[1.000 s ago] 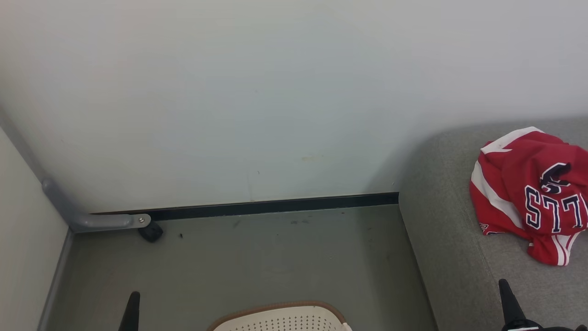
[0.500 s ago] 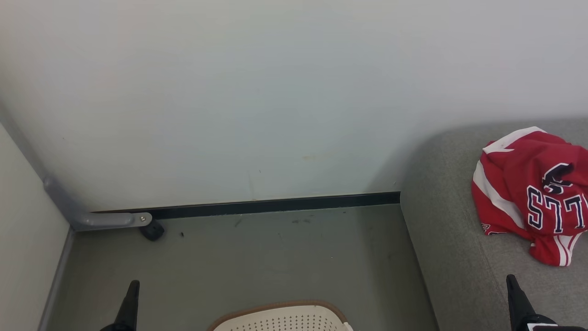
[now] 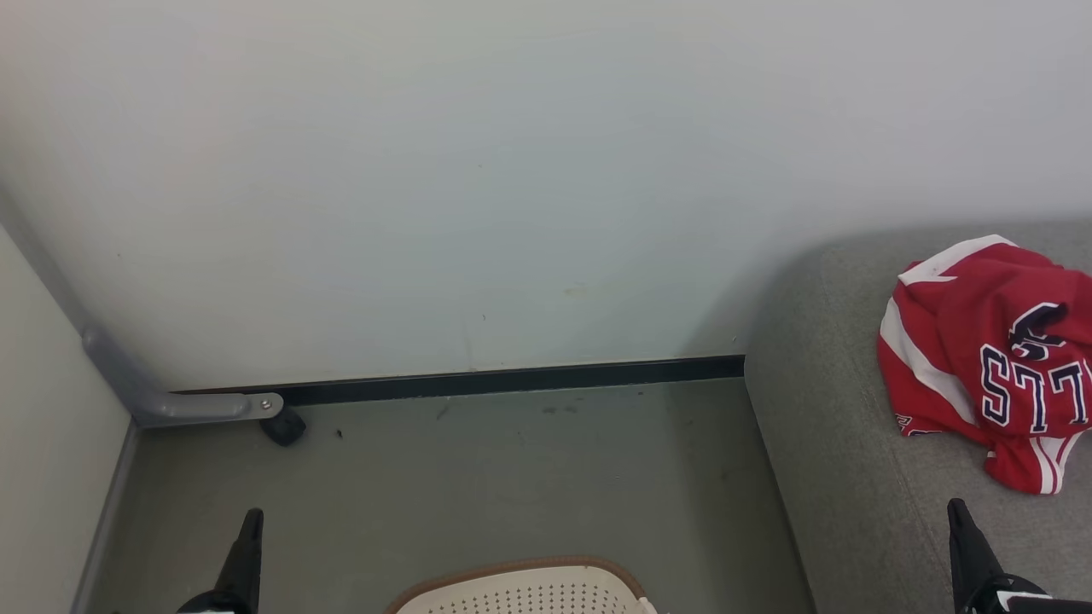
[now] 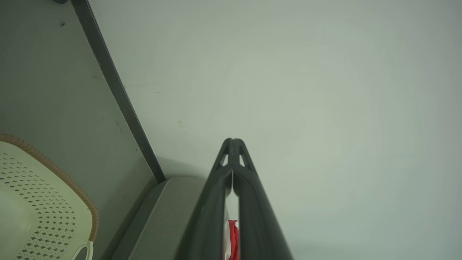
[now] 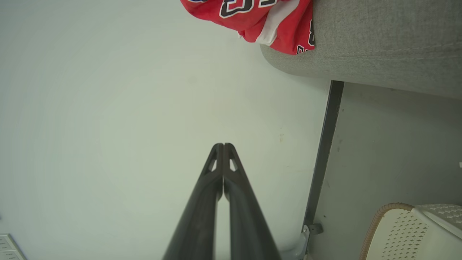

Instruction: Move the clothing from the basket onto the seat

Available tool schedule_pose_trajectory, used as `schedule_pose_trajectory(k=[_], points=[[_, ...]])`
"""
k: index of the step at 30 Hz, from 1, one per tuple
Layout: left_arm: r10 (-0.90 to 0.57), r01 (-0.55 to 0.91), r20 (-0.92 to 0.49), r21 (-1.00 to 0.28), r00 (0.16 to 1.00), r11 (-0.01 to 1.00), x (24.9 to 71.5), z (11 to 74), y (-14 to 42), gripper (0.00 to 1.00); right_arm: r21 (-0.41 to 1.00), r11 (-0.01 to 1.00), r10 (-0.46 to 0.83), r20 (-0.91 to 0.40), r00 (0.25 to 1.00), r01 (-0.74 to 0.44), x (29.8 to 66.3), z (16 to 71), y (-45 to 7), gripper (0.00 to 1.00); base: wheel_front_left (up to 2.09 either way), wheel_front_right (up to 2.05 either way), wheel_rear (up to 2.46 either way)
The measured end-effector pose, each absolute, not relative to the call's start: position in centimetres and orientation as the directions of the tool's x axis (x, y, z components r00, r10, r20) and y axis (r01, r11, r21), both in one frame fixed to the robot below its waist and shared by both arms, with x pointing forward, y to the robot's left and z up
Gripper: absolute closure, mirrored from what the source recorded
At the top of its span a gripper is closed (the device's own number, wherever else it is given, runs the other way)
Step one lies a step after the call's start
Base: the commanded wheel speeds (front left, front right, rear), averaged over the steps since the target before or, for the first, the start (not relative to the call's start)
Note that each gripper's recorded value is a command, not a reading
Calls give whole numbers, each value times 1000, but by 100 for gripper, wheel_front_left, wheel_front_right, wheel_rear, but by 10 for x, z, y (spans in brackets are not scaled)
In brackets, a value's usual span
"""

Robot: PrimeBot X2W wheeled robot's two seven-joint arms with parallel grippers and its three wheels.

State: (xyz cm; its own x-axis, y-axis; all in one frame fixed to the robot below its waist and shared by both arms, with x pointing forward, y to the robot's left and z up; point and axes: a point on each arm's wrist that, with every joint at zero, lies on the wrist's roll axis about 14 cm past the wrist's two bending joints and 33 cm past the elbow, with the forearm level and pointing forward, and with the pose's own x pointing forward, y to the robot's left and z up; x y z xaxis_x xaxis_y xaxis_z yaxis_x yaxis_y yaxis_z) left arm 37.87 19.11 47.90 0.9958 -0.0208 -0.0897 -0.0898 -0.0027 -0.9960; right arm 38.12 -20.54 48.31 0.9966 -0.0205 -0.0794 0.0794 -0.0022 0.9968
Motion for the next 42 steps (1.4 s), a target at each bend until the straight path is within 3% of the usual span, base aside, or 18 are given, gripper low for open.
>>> schedule_pose_trajectory(k=[42], points=[[-21,-90,-90,-996,996,-4,379,479,191,100,997,-3,-20,-79,997,79,381,483,-205,100,0,0,0]])
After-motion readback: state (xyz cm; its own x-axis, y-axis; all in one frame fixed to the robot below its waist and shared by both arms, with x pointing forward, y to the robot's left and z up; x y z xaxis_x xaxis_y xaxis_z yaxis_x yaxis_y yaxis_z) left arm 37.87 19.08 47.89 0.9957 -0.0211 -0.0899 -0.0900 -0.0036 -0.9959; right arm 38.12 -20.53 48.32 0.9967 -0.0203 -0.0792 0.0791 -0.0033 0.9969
